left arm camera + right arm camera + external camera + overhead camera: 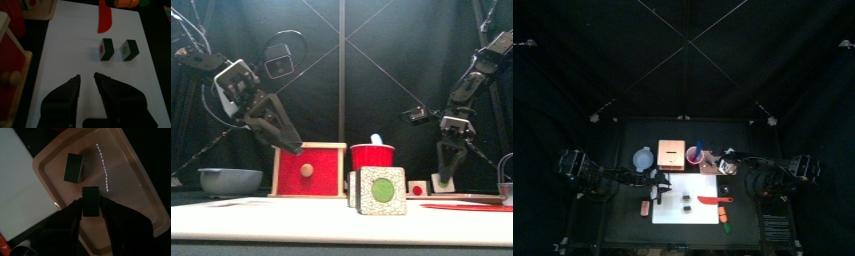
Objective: Place sushi on board then cut the sushi with the knife then place the pieces on the plate
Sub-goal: Place the 4 sushi pieces on the plate
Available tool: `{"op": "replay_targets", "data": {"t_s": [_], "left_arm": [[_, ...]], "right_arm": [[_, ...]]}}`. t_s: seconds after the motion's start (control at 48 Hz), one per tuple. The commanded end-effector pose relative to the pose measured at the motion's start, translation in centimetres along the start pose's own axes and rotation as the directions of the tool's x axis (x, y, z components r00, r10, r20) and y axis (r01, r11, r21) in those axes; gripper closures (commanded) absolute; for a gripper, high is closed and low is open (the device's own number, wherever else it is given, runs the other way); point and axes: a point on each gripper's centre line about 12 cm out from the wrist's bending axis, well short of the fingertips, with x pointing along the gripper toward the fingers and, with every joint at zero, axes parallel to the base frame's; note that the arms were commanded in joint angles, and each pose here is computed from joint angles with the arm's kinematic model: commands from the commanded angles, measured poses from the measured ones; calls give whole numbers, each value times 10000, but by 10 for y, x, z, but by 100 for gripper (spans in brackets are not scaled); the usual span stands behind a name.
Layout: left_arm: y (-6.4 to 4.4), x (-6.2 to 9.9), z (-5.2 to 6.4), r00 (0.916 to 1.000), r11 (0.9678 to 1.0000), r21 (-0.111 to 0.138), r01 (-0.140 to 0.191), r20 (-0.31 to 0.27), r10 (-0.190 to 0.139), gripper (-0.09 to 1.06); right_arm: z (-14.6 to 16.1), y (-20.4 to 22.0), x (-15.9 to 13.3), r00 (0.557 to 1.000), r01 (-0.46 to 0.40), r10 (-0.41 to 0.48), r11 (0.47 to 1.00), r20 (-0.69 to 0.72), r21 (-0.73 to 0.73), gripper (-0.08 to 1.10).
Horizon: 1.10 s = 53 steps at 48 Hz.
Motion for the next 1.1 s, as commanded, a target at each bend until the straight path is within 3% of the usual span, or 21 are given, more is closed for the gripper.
{"op": "replay_targets", "data": {"t_s": [0.021, 0.271, 0.562, 0.729, 1.104], "left_arm": [[0, -2, 9, 9995, 9999, -113, -14, 323, 18, 26], [0, -2, 10, 9994, 9999, -129, -13, 353, 18, 26], [0, -2, 11, 9993, 9999, -130, -10, 368, 15, 26], [1, -2, 10, 9994, 9999, -138, -26, 355, 31, 26], [1, -2, 9, 9995, 9999, -120, -35, 309, 39, 26]], "right_arm": [[7, 0, -4, 9995, 6, -6, 10000, 308, -15, 21], [23, 13, -23, 9935, -347, 365, 9992, 1080, -188, 17], [50, 106, -40, 9565, -1882, 2356, 9491, 1723, -2527, 17], [53, 152, -31, 9404, -2584, 3126, 9126, 1335, -3168, 17], [58, 212, -2, 9275, -3111, 3665, 8660, 737, -3916, 17]]}}
